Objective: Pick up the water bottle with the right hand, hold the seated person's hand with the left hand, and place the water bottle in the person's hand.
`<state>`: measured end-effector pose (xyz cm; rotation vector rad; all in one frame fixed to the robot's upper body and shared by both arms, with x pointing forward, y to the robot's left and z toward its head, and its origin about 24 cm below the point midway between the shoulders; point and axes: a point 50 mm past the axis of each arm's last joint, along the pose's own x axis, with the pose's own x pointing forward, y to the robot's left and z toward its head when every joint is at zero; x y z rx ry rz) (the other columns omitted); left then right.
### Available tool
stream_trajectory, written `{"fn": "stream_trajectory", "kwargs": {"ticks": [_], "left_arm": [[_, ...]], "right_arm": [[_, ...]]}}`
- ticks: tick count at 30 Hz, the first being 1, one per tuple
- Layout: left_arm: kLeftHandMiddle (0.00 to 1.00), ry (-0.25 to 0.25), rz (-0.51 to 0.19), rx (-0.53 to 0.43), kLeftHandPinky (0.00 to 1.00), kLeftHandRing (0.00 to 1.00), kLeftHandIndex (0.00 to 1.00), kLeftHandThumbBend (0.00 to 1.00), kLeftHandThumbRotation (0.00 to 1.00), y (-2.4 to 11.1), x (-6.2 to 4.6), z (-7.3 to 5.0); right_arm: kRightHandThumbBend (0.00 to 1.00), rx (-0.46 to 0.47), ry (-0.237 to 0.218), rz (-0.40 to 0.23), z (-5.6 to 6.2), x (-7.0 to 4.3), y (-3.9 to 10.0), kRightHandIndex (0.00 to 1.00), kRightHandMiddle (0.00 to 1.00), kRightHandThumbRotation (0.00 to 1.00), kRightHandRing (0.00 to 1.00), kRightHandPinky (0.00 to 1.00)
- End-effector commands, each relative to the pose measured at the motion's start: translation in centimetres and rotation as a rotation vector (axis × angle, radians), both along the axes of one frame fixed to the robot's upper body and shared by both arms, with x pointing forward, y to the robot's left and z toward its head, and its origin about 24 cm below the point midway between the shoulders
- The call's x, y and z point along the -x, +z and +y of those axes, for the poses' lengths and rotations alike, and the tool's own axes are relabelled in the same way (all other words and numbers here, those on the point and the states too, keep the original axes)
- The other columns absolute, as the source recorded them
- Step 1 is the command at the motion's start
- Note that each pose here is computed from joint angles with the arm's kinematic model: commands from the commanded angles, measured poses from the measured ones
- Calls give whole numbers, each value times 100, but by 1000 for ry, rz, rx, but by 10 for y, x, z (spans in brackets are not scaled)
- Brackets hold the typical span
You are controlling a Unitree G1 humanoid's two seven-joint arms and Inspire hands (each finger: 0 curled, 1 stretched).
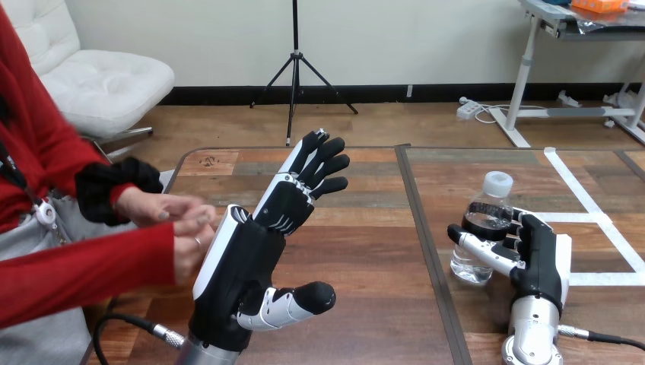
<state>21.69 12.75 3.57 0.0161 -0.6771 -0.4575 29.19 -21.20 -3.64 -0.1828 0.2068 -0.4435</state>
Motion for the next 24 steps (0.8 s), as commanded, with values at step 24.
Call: {"fn": "stream_trajectory", "kwargs": {"ticks": [24], "left_arm": [[92,21,-64,1,80,88,95,90,70,13,-5,3]], "right_arm": [[78,-4,-31,-95,6,-15,19,48,50,0,47,42]]}}
